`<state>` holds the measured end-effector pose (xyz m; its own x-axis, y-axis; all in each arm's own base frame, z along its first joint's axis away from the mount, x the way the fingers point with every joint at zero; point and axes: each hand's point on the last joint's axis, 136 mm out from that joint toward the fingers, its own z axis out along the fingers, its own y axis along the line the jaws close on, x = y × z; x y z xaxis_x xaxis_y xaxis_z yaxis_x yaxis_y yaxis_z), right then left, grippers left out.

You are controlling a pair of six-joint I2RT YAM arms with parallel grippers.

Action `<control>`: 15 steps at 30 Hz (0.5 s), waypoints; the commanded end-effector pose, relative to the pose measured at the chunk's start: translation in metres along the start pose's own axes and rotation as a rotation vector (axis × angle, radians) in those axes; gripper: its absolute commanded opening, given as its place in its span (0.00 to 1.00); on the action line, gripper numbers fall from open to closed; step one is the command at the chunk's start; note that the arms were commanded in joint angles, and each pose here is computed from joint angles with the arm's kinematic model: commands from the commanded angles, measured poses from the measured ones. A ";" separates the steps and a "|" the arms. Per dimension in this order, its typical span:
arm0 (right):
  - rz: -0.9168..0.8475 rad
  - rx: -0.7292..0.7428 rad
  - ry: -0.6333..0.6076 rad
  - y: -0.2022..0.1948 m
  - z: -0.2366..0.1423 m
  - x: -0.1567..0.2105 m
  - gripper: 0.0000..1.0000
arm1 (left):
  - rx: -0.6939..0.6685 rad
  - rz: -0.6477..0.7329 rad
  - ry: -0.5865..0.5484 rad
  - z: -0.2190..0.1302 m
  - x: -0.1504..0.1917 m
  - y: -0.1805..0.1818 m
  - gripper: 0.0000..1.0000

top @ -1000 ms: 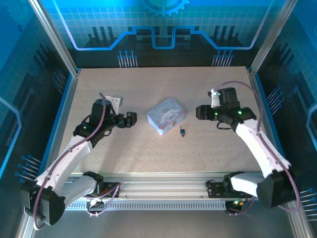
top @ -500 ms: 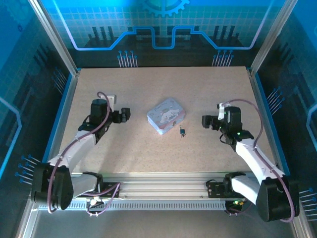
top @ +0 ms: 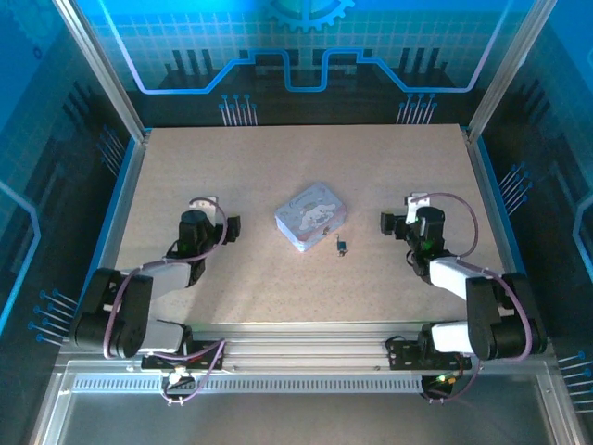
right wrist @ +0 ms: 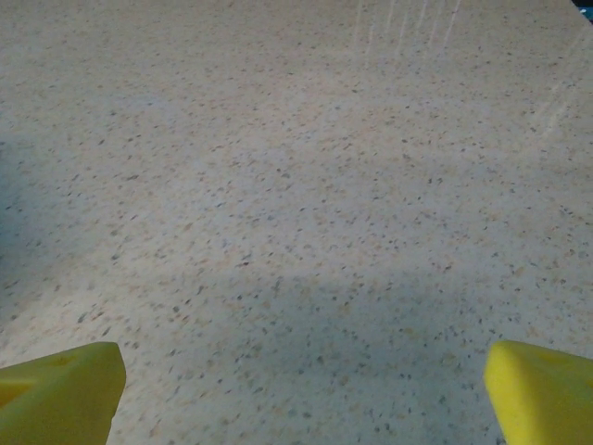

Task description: Unlock a padlock with a key

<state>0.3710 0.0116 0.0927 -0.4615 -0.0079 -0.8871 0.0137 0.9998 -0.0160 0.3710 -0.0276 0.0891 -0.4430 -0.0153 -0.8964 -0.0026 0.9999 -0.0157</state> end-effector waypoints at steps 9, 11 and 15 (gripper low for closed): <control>-0.064 -0.027 -0.093 0.006 0.021 -0.014 1.00 | -0.102 -0.023 -0.176 0.015 -0.017 0.026 0.99; -0.064 -0.027 -0.093 0.006 0.021 -0.014 1.00 | -0.122 -0.069 -0.148 0.018 -0.018 0.036 0.99; -0.066 -0.026 -0.093 0.007 0.021 -0.014 1.00 | -0.118 -0.068 -0.158 0.018 -0.019 0.036 0.99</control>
<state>0.3874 0.0131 0.0807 -0.4285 -0.0572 -0.9017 -0.0215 0.9984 -0.0531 0.3918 0.0088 0.0880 -0.3188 -0.0466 -0.9467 -0.1344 0.9909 -0.0035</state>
